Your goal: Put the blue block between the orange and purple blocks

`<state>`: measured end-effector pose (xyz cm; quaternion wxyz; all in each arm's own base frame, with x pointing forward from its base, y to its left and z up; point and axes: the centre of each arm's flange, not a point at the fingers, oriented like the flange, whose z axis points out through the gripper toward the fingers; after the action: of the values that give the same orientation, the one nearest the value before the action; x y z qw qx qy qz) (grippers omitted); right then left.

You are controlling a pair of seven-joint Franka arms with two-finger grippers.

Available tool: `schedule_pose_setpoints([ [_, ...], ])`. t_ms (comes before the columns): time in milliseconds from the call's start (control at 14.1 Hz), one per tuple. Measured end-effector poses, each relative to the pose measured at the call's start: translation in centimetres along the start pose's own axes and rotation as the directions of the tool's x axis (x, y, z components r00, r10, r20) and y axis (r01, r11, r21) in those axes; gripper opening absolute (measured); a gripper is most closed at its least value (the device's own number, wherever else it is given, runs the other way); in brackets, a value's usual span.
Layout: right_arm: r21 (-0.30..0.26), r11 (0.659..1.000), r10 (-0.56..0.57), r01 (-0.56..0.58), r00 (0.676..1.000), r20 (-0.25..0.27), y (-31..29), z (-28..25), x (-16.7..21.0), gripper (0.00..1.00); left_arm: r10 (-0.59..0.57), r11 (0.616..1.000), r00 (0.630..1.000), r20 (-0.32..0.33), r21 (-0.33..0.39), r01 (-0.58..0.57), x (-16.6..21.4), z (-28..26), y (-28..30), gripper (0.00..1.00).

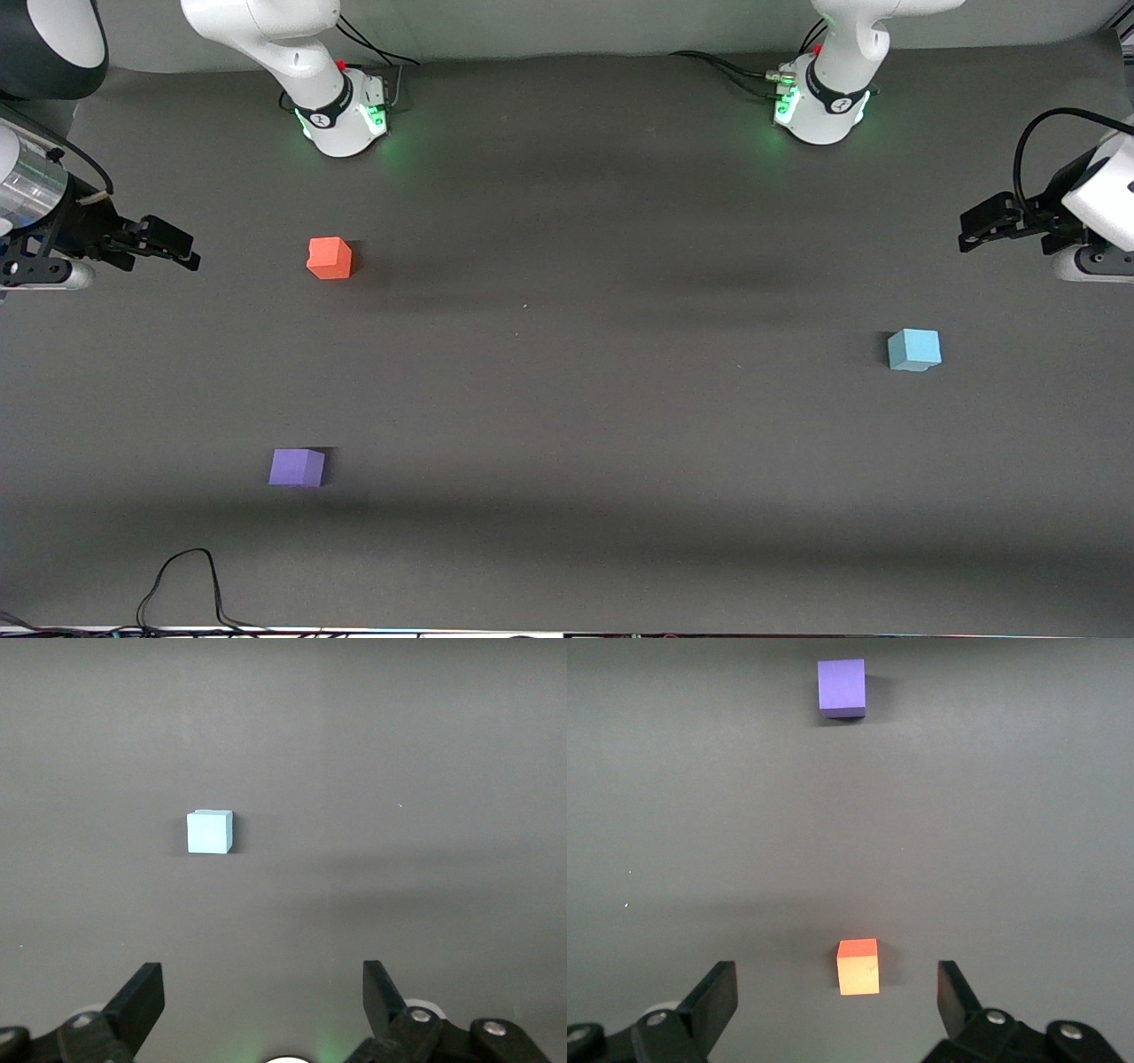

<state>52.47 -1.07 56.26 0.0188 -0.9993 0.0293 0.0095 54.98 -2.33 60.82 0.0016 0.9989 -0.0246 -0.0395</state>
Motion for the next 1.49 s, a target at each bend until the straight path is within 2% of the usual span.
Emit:
schedule_pose_setpoints([
  [496, 0.000, 1.000, 0.000, 0.000, 1.000, 0.001, 0.0, 0.0, 0.0, 1.00, -0.010, 1.000, 1.000, 0.021, 0.002, 0.010, 0.3, 1.0, -1.3, 1.00],
  [851, 0.000, 1.000, -0.002, 0.002, 1.000, 0.001, -0.1, 0.1, 0.0, 1.00, 0.044, 0.999, 0.998, 0.036, -0.017, -0.044, -0.6, 4.1, -13.4, 1.00],
  [1064, 0.000, 1.000, -0.005, 0.005, 1.000, 0.001, -0.3, 0.1, 0.0, 1.00, 0.063, 0.998, 0.998, 0.017, -0.013, -0.063, -0.7, 6.2, -14.3, 1.00],
  [1206, -0.001, 1.000, -0.009, 0.009, 1.000, 0.001, -0.5, 0.1, 0.0, 1.00, 0.089, 0.996, 0.996, -0.011, 0.000, -0.089, -0.6, 9.2, -12.8, 1.00],
  [1489, -0.001, 1.000, -0.009, 0.009, 1.000, 0.004, -0.5, 0.3, 0.1, 1.00, 0.108, 0.994, 0.992, -0.065, 0.022, -0.107, -1.2, 18.5, -11.6, 1.00],
])
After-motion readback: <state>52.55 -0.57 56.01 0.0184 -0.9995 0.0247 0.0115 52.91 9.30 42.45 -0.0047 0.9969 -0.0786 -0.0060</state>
